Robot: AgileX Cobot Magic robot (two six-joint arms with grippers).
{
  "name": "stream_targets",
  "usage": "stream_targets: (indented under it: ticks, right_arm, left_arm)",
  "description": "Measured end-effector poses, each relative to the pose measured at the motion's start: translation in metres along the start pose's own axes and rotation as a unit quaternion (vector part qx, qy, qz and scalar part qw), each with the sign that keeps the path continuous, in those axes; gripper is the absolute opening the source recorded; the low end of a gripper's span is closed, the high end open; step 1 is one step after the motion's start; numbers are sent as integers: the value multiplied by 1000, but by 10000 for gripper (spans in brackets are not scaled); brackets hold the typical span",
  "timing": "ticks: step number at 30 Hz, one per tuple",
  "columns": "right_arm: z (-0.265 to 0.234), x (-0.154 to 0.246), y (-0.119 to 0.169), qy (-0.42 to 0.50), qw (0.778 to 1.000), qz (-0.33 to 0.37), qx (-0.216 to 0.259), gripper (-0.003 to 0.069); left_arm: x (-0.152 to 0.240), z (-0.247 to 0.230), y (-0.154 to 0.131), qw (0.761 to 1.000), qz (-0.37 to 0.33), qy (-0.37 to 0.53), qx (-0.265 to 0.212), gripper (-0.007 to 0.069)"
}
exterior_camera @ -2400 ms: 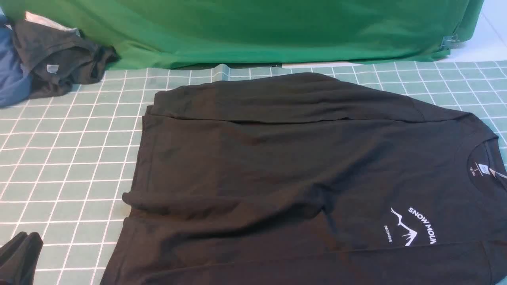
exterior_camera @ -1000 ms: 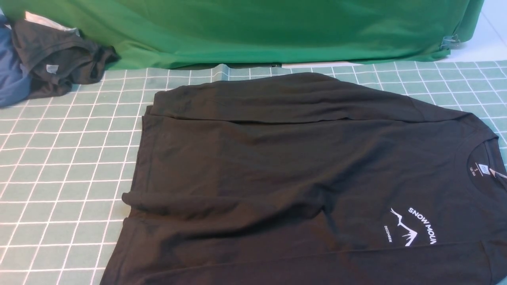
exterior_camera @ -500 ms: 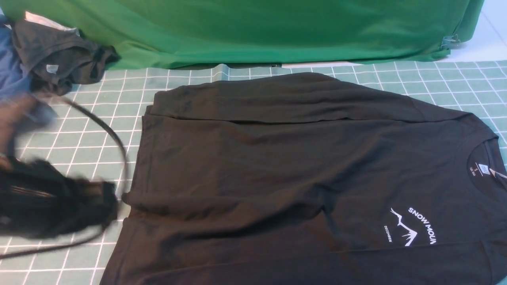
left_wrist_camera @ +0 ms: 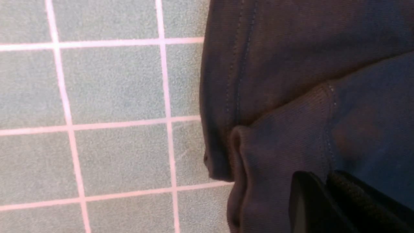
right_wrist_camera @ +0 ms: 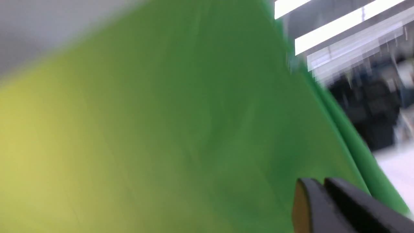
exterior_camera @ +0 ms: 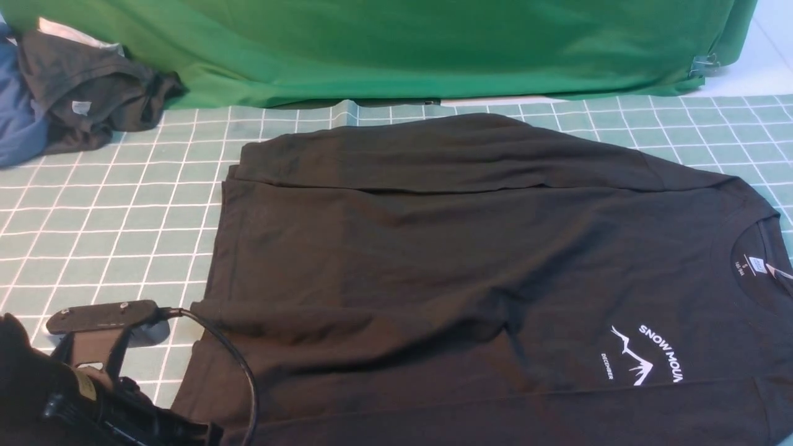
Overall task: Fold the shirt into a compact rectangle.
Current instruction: 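Grasp the left edge of the dark T-shirt lying flat on the table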
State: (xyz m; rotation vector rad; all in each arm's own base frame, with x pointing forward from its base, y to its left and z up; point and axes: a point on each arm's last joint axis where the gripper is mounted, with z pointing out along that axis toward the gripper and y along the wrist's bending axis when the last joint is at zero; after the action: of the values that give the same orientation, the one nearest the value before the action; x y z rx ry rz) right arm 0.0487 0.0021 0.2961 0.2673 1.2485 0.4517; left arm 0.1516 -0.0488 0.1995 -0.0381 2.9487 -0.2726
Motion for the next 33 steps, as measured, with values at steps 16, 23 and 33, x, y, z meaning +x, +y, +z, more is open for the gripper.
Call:
stream_targets:
  ticks: [16,23,33]
  right_arm:
    - [87,-8,28,412,901,-138,8,24]
    - [88,-8,31,408,903,-138,-10,24]
    - [88,-9,31,405,903,-143,-14,24]
  left_arm:
    - [-26,30,9,995,41,41,-81,226]
    - [-29,40,9,994,48,54,-80,404]
    - [-29,43,5,993,84,60,-51,358]
